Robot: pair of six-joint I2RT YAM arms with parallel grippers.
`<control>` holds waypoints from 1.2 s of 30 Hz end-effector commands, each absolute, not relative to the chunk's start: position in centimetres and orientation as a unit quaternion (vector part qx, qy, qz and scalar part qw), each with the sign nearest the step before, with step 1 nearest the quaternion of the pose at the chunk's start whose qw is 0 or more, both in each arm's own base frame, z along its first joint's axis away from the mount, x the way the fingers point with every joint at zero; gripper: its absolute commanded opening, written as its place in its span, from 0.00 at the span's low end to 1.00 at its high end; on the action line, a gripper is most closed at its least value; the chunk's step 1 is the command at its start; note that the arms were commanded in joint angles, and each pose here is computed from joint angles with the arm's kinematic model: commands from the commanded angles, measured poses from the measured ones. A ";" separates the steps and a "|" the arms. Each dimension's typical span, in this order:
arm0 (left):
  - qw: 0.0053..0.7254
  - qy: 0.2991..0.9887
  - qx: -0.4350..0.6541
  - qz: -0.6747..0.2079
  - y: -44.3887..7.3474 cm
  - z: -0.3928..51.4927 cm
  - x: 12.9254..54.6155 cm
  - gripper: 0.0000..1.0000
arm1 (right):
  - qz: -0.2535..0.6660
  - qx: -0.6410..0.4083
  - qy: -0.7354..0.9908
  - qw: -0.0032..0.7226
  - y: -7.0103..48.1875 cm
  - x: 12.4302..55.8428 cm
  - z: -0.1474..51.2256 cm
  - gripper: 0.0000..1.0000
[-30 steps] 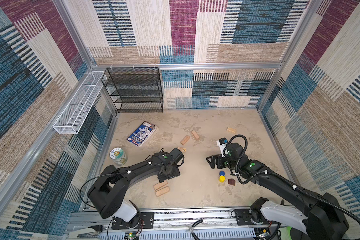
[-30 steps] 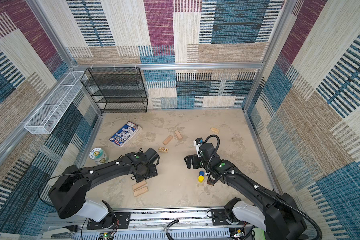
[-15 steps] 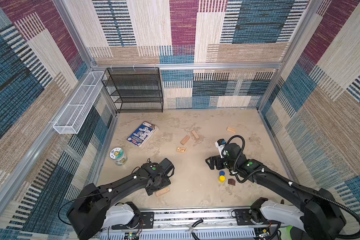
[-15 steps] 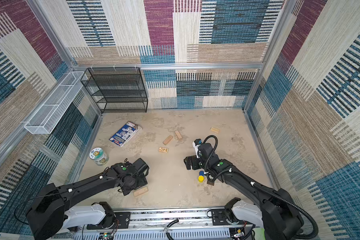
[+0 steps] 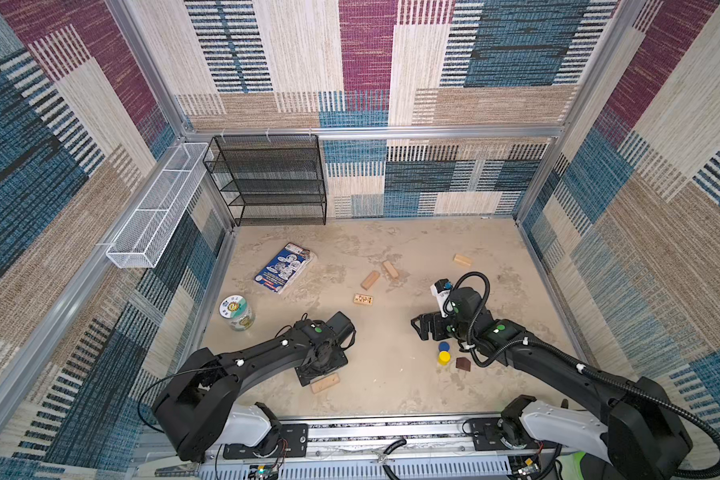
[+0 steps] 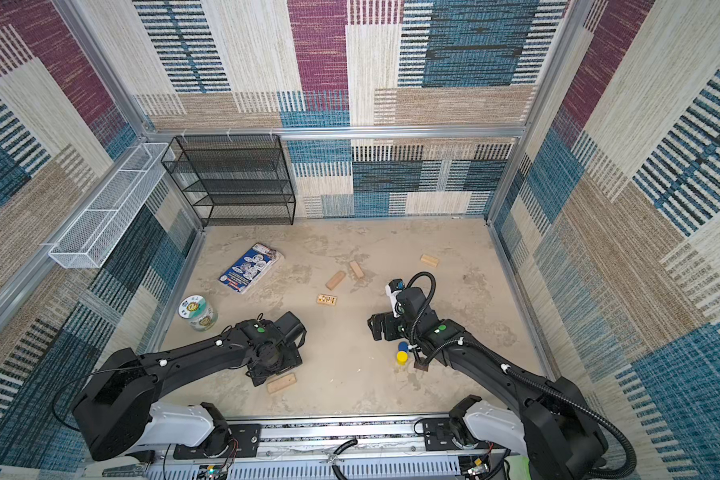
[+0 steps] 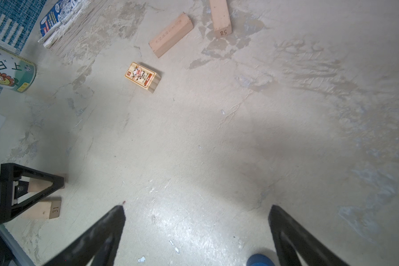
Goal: Build the wood block tower
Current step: 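Lift the gripped wooden block with the left gripper, then carry the block with the left gripper farther from the robot and lower it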
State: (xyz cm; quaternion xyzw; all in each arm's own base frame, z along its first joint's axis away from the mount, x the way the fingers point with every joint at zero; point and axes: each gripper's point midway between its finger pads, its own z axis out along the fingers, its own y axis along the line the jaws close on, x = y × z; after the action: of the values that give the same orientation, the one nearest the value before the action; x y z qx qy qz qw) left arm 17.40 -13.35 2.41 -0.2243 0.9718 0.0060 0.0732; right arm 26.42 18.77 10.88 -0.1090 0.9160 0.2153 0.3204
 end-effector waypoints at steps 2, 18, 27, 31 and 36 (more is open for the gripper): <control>0.075 0.974 -0.212 0.003 -13.7 2.2 17.8 0.86 | 0.222 -0.109 0.913 0.324 19.0 26.5 11.0 0.99; 0.082 0.991 -0.110 -0.002 -18.2 2.7 22.4 0.68 | 0.219 -0.109 0.912 0.329 19.1 27.0 11.4 1.00; 0.080 0.995 -0.028 -0.058 -26.7 3.6 28.7 0.68 | 0.209 -0.068 0.889 0.402 17.2 27.4 14.9 0.99; 0.073 0.994 -0.003 -0.078 -29.7 3.4 29.6 0.67 | 0.198 -0.043 0.882 0.425 15.7 27.0 15.4 0.99; 0.060 0.995 0.017 -0.076 -31.6 2.6 29.0 0.66 | 0.197 -0.028 0.879 0.434 15.0 26.6 15.7 0.99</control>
State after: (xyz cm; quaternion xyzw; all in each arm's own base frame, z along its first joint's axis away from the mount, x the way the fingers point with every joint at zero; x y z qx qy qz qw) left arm 30.05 -31.12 3.03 -0.0064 0.9936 -0.0778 0.0818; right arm 26.35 15.60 15.22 -0.0497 0.8833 0.2015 0.4203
